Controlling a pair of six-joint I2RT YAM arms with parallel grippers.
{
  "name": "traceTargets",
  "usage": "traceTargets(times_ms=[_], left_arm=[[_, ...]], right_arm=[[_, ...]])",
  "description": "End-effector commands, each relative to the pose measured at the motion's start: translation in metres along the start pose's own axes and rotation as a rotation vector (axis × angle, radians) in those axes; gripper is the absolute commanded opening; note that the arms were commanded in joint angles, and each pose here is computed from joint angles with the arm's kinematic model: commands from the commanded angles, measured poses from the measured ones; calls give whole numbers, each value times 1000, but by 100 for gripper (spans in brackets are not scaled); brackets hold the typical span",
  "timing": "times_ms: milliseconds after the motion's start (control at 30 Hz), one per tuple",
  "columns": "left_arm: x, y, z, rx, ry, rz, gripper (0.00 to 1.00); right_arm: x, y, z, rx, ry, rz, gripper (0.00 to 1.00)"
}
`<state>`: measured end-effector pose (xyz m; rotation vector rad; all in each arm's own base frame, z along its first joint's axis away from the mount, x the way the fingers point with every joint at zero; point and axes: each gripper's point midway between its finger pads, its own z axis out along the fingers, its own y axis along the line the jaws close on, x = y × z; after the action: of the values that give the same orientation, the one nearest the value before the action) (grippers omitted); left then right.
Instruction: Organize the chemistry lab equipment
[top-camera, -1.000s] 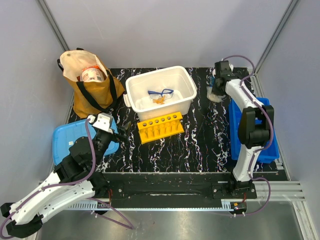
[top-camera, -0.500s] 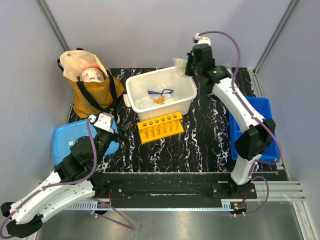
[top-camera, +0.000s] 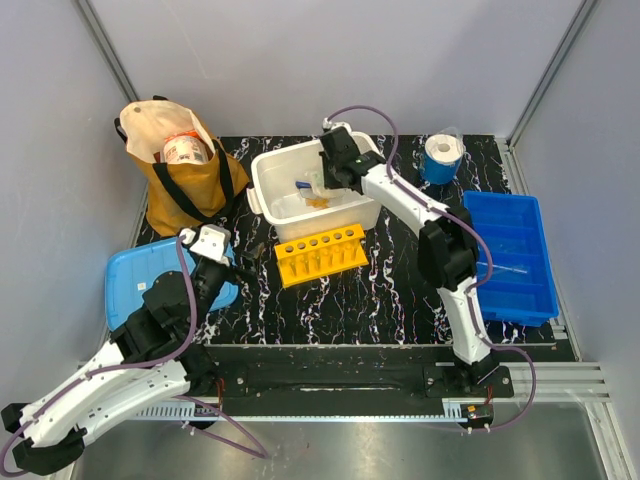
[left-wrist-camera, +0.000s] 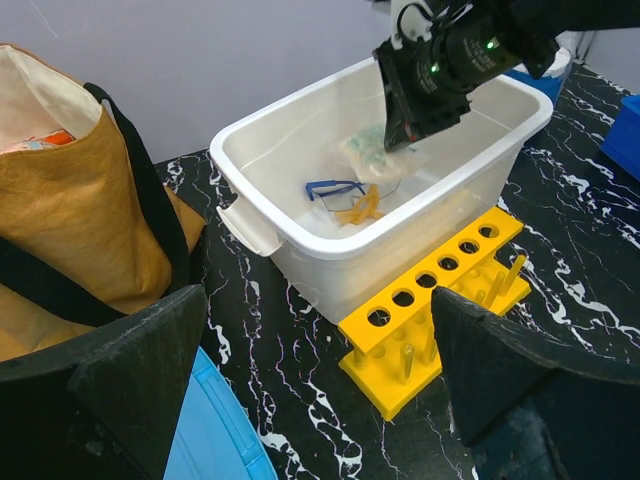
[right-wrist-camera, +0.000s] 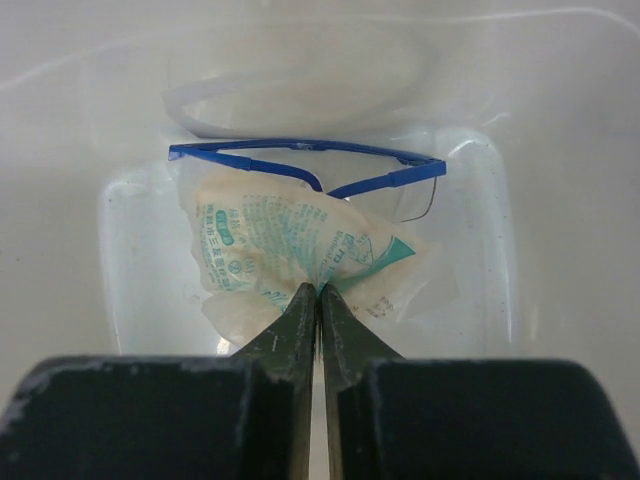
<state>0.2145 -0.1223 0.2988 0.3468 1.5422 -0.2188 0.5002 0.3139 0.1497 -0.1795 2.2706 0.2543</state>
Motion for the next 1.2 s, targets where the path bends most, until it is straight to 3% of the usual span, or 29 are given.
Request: traceTargets(times_ms=[0,100,400,667,900,1067,1167], left_arm=[[-7,2,3,-22,-23,-11,99],[-5,1,4,-20,-16,-3,99],[6,-2,11,-24,24,31,99],[20,0,20,-77,109,57,99],[37,16,27,-225,206,19,99],[73,40,39,-301,428,-24,99],[101,59,38,-344,556,-131,94]], right_arm=[[-18,15,-3,-21,-42,-15,11],[-6,13,9,-3,-20,-31,12],[-8,13,6,10,-10,-56,30],[-66,25,-81,-80,-135,-62,51],[-73,18,-158,-153,-229,-67,73],[-53,1,-195,-172,-291,-47,99],[-32,-8,-216,-202,-313,-14,100]])
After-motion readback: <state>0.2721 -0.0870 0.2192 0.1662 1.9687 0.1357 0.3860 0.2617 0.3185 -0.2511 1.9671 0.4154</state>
